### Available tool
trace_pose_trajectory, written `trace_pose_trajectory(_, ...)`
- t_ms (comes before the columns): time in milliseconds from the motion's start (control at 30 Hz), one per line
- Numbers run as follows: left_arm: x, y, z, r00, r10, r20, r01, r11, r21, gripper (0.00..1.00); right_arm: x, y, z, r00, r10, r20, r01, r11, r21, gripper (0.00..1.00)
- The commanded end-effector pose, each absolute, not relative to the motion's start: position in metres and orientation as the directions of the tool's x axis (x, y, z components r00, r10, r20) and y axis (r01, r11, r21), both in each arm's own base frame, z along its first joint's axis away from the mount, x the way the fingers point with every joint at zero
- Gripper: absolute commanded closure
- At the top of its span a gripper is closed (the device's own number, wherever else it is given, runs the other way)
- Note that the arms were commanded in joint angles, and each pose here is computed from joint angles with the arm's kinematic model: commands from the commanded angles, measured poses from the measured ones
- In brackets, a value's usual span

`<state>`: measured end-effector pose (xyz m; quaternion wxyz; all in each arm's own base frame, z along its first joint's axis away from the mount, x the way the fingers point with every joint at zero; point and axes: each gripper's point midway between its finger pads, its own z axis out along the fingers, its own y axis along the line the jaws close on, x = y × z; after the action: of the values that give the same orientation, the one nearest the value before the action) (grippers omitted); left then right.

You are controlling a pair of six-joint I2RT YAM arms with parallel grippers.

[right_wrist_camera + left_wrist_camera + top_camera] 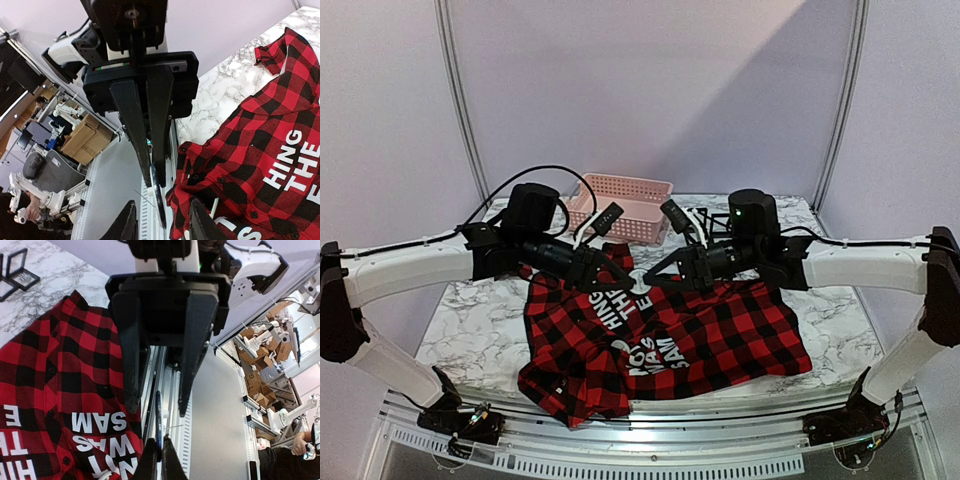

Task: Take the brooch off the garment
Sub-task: Pass from the right arm to the left, then close the brooch at the center of the board.

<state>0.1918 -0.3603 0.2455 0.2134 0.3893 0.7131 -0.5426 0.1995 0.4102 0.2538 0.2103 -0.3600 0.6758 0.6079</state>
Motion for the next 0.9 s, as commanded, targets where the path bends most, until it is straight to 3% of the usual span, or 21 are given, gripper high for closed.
trace_pose_trajectory(0, 0.196, -0.358, 0.261, -0.559, 0.257, -0.788, 0.827, 0.112, -0.55, 1.0, 0.203, 0.402, 0.278, -0.606, -0.118, -0.787, -0.794, 0.025, 0.608, 0.6)
trace_pose_trajectory(133, 0.205, -0.35, 0.274, -0.54, 0.179, -0.822, 0.842, 0.125, -0.525, 1.0, 0.201, 0.4, 0.282, -0.588, -0.061, -0.807, -0.809, 0.051, 0.586, 0.51)
trace_pose_trajectory(500, 0.206, -0.348, 0.275, -0.562, 0.163, -0.811, 0.827, 0.105, -0.552, 1.0, 0.189, 0.415, 0.294, -0.534, -0.029, -0.845, -0.845, 0.016, 0.534, 0.45)
trace_pose_trajectory(867, 0.204, -0.348, 0.276, -0.565, 0.16, -0.809, 0.825, 0.094, -0.557, 1.0, 0.192, 0.428, 0.283, -0.547, -0.035, -0.836, -0.837, 0.033, 0.546, 0.58)
